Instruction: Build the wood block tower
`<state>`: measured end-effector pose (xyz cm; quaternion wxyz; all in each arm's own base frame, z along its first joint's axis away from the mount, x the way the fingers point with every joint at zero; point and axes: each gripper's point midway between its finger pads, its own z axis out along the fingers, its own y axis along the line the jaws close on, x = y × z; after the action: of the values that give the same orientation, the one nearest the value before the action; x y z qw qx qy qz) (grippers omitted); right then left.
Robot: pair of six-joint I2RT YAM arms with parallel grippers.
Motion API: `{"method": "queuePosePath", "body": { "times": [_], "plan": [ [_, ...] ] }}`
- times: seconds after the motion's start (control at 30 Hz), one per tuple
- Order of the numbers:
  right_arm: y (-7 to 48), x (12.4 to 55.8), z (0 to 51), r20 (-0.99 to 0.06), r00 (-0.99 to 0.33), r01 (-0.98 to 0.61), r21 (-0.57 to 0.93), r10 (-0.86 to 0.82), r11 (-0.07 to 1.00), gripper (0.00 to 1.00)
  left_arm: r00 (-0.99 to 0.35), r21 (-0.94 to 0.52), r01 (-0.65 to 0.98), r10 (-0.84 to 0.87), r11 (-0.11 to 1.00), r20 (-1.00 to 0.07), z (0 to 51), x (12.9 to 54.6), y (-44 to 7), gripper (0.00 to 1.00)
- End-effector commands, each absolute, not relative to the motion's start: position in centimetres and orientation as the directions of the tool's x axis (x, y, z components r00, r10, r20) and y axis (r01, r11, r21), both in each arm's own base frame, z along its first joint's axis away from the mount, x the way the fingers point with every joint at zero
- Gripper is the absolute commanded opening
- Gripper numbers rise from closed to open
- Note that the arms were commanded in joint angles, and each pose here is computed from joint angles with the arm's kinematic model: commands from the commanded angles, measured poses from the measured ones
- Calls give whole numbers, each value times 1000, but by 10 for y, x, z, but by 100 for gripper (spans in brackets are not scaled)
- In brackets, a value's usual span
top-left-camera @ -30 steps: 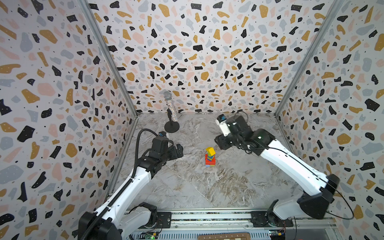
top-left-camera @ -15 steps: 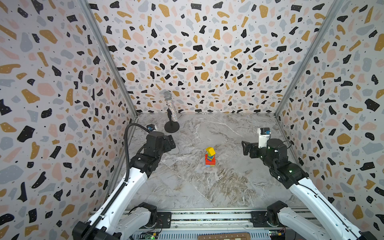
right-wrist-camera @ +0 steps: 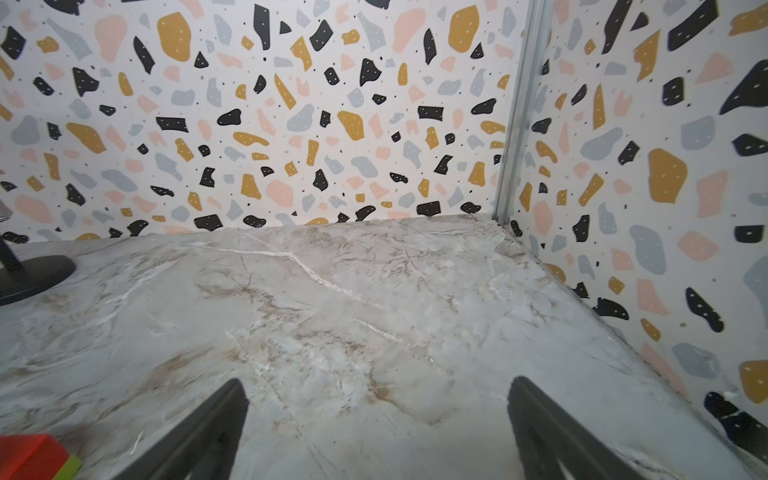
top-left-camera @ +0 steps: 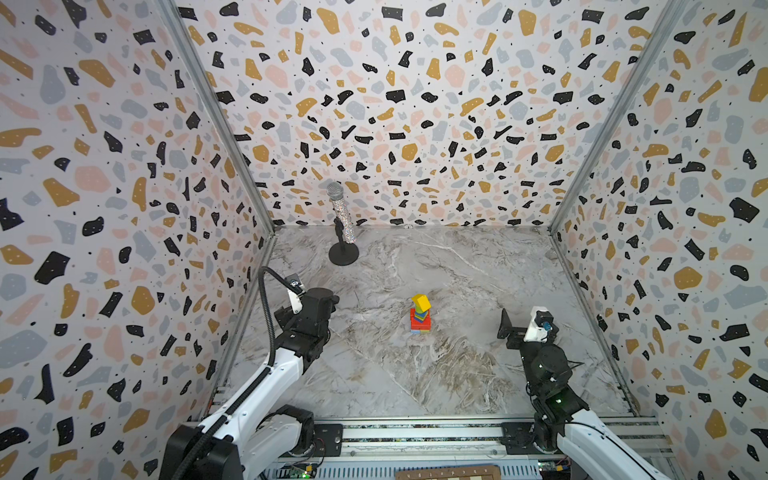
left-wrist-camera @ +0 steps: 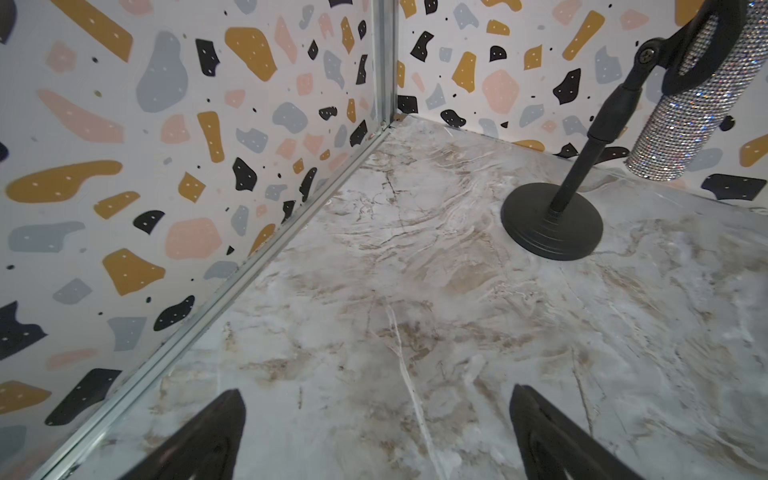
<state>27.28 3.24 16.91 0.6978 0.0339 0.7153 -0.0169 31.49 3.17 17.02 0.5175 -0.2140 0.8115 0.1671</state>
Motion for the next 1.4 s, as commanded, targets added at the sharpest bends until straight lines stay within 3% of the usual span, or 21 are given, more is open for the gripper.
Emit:
{"method": "queuePosePath", "body": {
  "times": [0.0, 0.17, 0.3, 0.93, 1.23, 1.37],
  "plan": [
    [17, 275, 185, -999, 44, 163, 15, 7, 986, 99, -332, 155, -564, -51, 811, -942, 189, 321, 47, 100],
    [4, 278, 173, -999, 34, 213, -6, -13, 977, 99, -388, 228, -521, 10, 822, -922, 168, 328, 53, 100],
    [2, 284, 165, -1000, 18, 214, -17, -22, 977, 99, -347, 158, -491, -26, 857, -937, 159, 339, 52, 100],
    [2, 307, 170, -990, 99, 219, -75, -98, 973, 99, -286, 129, -395, 12, 909, -958, 133, 380, 42, 100],
    [8, 310, 169, -986, 109, 197, -102, -125, 975, 99, -245, 117, -396, 18, 911, -969, 133, 377, 45, 100],
    [18, 297, 171, -979, 143, 129, -125, -143, 984, 99, -142, 109, -387, 57, 916, -988, 145, 351, 35, 100]
  ]
}}
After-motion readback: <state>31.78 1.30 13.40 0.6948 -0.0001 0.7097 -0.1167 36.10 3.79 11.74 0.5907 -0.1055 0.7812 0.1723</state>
